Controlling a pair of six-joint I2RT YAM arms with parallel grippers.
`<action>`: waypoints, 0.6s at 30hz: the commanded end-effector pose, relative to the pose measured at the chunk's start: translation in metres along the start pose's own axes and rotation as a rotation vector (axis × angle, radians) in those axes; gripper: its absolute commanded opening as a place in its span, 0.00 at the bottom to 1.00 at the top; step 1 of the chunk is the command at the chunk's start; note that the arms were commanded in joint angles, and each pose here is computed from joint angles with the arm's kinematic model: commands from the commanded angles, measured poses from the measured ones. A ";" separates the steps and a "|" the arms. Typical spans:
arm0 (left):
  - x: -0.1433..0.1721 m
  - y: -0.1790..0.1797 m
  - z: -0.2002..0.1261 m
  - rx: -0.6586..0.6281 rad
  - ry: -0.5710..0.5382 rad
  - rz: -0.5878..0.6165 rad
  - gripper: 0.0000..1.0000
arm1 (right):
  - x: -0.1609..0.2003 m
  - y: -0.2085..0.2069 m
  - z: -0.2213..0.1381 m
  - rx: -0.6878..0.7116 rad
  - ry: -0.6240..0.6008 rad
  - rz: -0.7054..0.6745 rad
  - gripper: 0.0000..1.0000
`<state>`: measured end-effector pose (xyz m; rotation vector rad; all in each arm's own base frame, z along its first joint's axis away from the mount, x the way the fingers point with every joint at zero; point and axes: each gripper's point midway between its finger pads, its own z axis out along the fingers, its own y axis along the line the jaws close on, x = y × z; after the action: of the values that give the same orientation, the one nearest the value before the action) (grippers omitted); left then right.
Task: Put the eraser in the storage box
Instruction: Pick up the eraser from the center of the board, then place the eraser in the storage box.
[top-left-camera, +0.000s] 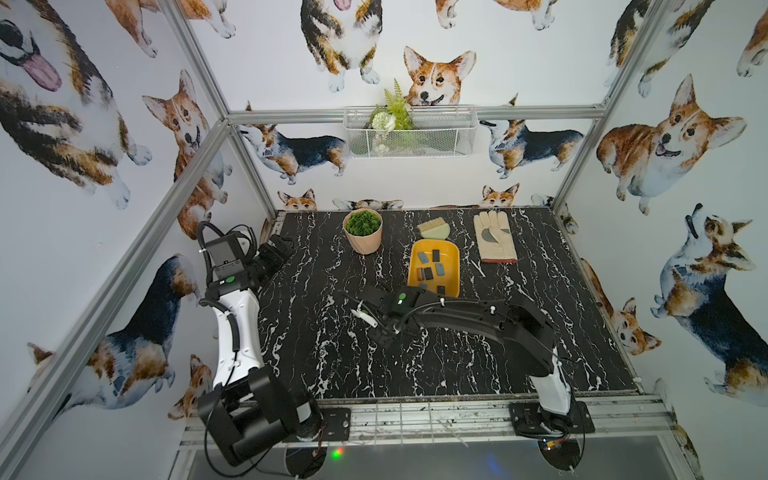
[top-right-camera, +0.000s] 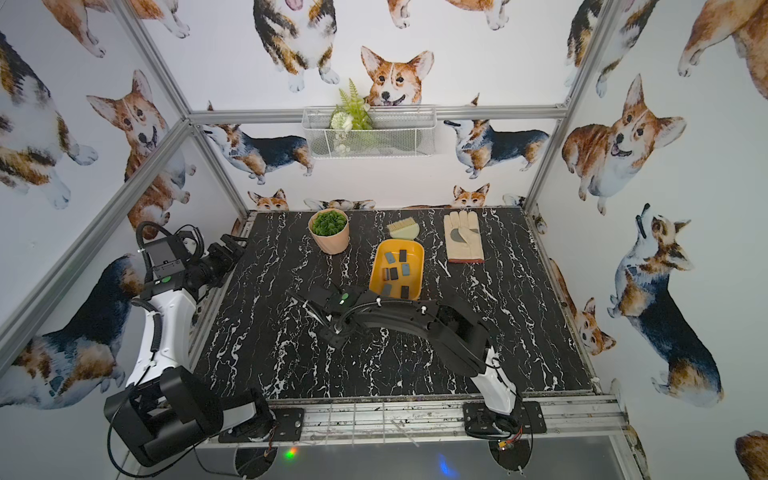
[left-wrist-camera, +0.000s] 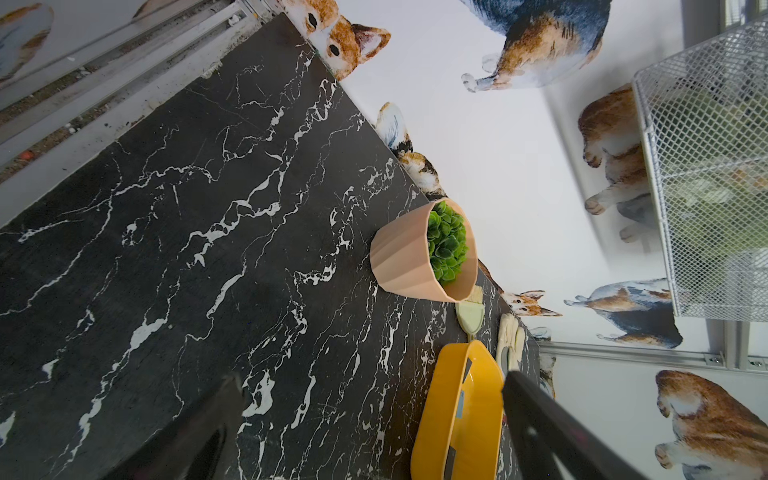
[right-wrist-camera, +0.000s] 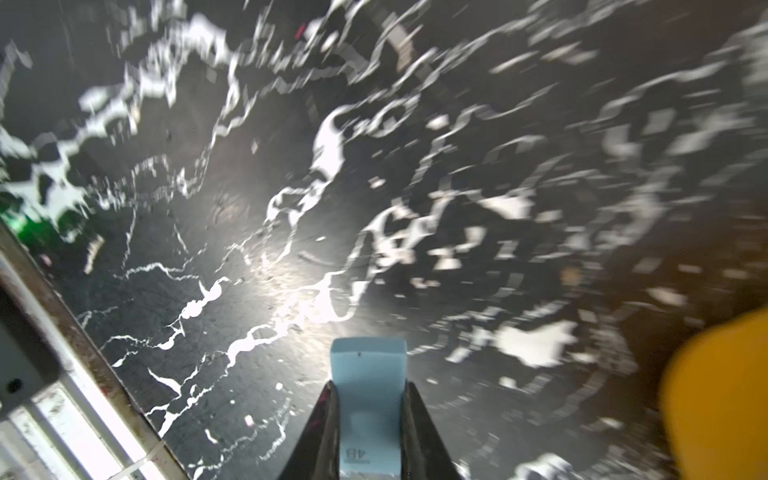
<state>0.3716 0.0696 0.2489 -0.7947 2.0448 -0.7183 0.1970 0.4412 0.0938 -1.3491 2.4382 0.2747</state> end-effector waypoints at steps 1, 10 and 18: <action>-0.008 -0.014 0.000 0.072 -0.019 0.007 1.00 | -0.010 -0.036 -0.027 0.050 -0.046 0.103 0.24; -0.023 -0.039 0.021 0.121 -0.017 0.028 1.00 | 0.004 -0.159 -0.052 0.149 -0.036 0.395 0.24; -0.031 -0.070 0.071 0.112 0.037 0.075 1.00 | 0.027 -0.225 -0.039 0.171 0.021 0.569 0.24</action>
<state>0.4508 0.0335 0.2733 -0.6504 2.0427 -0.8224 0.3660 0.2968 0.1259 -0.6155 2.6826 0.1737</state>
